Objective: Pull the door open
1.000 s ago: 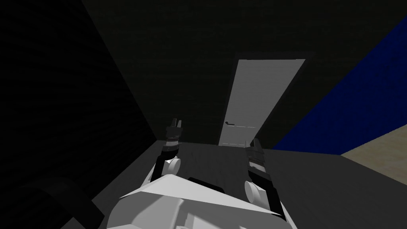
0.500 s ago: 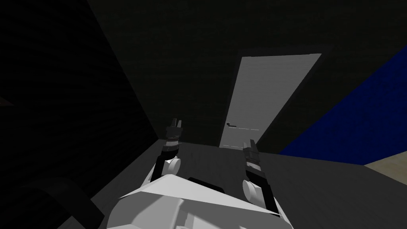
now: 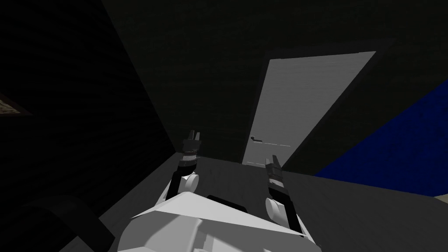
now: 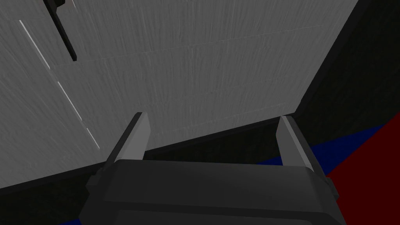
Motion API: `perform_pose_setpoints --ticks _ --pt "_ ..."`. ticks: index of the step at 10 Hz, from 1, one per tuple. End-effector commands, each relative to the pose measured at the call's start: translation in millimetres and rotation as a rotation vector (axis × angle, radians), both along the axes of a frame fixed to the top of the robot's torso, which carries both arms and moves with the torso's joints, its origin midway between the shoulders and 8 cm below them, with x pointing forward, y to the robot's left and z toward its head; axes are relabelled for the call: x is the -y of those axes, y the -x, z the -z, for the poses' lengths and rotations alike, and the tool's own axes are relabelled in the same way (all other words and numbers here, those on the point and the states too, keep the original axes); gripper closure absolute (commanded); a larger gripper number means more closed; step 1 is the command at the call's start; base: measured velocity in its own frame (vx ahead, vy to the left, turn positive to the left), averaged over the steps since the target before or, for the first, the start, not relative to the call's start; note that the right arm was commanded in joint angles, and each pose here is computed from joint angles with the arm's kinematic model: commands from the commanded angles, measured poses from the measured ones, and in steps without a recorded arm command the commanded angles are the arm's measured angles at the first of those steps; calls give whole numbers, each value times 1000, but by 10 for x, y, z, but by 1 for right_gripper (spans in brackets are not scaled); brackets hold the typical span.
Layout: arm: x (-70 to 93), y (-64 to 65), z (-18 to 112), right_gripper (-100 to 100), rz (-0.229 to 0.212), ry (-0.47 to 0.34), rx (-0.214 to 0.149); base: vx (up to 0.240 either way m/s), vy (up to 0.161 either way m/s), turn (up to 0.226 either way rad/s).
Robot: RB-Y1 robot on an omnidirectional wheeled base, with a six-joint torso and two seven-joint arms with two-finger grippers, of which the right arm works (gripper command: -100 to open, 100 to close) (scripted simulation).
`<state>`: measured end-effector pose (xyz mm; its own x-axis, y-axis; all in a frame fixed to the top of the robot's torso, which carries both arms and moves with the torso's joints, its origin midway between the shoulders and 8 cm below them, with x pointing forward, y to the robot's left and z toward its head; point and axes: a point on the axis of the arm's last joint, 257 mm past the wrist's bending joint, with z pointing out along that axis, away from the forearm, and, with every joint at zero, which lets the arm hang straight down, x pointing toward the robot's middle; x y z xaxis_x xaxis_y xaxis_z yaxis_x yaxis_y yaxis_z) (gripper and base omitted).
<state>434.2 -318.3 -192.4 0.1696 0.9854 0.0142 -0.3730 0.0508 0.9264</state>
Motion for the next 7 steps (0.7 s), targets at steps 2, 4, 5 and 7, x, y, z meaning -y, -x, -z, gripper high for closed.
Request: perform_pose_setpoints --ticks 2,4,5,7 --pt "25 -76 203 -100 -2 -9 -35 59 -50 97" --pt "46 -130 358 -100 -3 -16 -59 76 -81 103" --pt "50 -128 389 -100 -3 -17 -66 52 -65 47" --pt "71 -179 522 -100 -3 -23 -86 61 -59 83"
